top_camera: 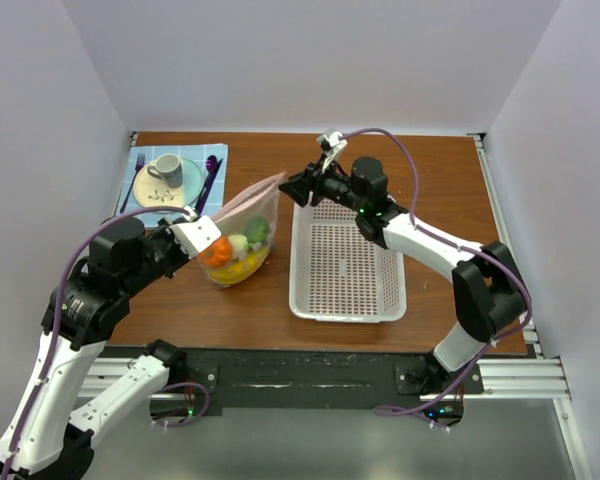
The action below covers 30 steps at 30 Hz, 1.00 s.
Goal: Open the zip-top bag and remove the fake food
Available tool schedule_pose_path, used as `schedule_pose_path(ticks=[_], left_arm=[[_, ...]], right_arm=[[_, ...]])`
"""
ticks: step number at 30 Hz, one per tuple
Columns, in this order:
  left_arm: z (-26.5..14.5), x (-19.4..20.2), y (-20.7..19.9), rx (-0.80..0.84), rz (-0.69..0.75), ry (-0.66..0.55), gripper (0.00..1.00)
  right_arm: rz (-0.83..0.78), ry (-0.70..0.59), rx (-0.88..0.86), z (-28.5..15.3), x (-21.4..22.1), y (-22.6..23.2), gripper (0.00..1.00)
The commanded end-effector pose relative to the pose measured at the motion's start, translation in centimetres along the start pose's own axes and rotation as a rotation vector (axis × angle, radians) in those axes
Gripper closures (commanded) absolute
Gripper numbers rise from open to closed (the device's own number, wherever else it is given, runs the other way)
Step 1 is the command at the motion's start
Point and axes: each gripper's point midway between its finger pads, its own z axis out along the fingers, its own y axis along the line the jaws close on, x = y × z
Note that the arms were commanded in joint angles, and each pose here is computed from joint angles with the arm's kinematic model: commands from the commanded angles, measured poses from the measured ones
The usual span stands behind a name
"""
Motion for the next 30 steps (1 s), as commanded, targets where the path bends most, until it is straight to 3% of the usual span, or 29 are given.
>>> schedule_pose_path(ticks=[1,6,12,18,30], left_arm=[[0.5,-1.4,-2.9,0.160,-0.092,-0.059,1.00],[1.7,-1.4,-4.7,0.255,-0.137,-0.052,1.00],[1.6,-2.6,-5.0,0.295,-0.149,-0.083,1.00],[0.8,-3.2,-4.8,0.299,-0.151,-0.099,1.00],[0.3,-4.5,-4.4,0.299,-0.138,-0.138,1.00]], right_arm=[[0.040,0.072,0.163,-4.2,-0.8,-1.1,0.47],[-0.034,0.039,0.058,-7.1,-4.2,5.0,0.50],[-0.117,0.024,-0.025,-6.2,-7.0,10.7,0.60],[-0.104,0.074,-0.024,-3.9,-5.9,10.2,0.66],[-0.134,0.157,-0.019,-2.5,-3.7,10.4,0.68]])
